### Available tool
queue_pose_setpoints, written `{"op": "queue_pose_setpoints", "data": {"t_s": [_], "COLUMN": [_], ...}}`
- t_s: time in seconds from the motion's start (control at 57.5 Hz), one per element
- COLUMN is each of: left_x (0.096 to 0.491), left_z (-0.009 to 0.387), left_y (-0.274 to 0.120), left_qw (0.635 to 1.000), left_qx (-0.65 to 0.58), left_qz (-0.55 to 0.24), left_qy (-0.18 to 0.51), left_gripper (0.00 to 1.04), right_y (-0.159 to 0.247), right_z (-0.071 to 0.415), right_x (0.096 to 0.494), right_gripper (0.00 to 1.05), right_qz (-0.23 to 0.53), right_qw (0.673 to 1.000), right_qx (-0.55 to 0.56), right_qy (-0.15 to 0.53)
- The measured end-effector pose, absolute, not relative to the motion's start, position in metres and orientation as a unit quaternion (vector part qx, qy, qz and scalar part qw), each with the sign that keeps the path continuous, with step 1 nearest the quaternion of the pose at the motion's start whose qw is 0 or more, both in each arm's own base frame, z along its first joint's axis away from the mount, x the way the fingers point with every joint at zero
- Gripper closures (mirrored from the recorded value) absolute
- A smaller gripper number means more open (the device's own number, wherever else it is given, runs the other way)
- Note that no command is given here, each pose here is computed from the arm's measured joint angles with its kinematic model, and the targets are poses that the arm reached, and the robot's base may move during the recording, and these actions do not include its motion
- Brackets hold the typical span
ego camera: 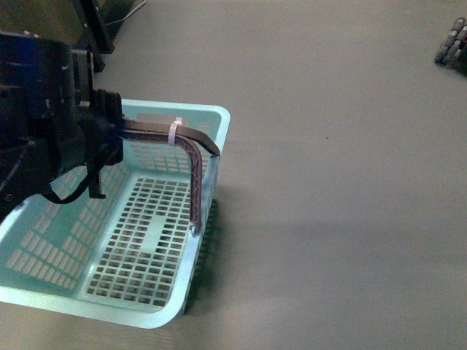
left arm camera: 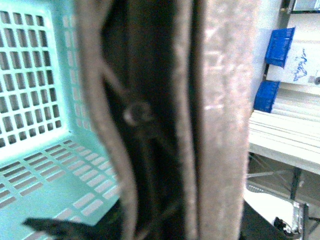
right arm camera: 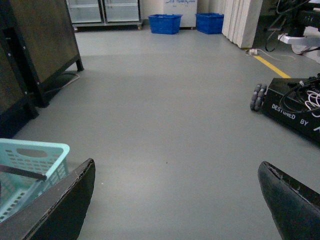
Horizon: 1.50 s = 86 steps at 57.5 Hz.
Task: Pick mango and avocado into basket
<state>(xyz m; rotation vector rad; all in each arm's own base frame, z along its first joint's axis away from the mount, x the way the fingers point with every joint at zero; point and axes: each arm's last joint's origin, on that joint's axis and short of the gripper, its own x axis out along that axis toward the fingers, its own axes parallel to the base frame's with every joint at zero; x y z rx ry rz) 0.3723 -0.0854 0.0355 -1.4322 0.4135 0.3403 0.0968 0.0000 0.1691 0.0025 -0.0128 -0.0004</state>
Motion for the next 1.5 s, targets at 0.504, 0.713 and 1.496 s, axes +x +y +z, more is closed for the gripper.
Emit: {"op": "queue_pose_setpoints", "data": {"t_s": [0.504, 0.713, 1.496], "left_x": [0.252, 0.222, 0.222], "left_z": [0.212, 0.238, 0.238], "left_y": [-0.081, -0.074, -0.076], "left_qw": [0.826, 0.846, 0.847], "left_qx": [-0.559, -0.531, -0.530], "left_qz": [0.070, 0.054, 0.045], "left_qy": [0.039, -0.004, 0.002], "left_gripper": [0.90, 0.90, 0.90], "right_y": [0.000, 0.000, 0.000], "right_z": [0.169, 0.169, 0.169], "right_x": [0.097, 0.097, 0.097], "right_gripper": [0.09, 0.09, 0.09], "right_qz": [0.000, 0.000, 0.000], "right_qw": [1.000, 1.000, 1.000], "right_qx": [0.001, 0.001, 0.001], "right_qy": [-0.006, -0.006, -0.006]}}
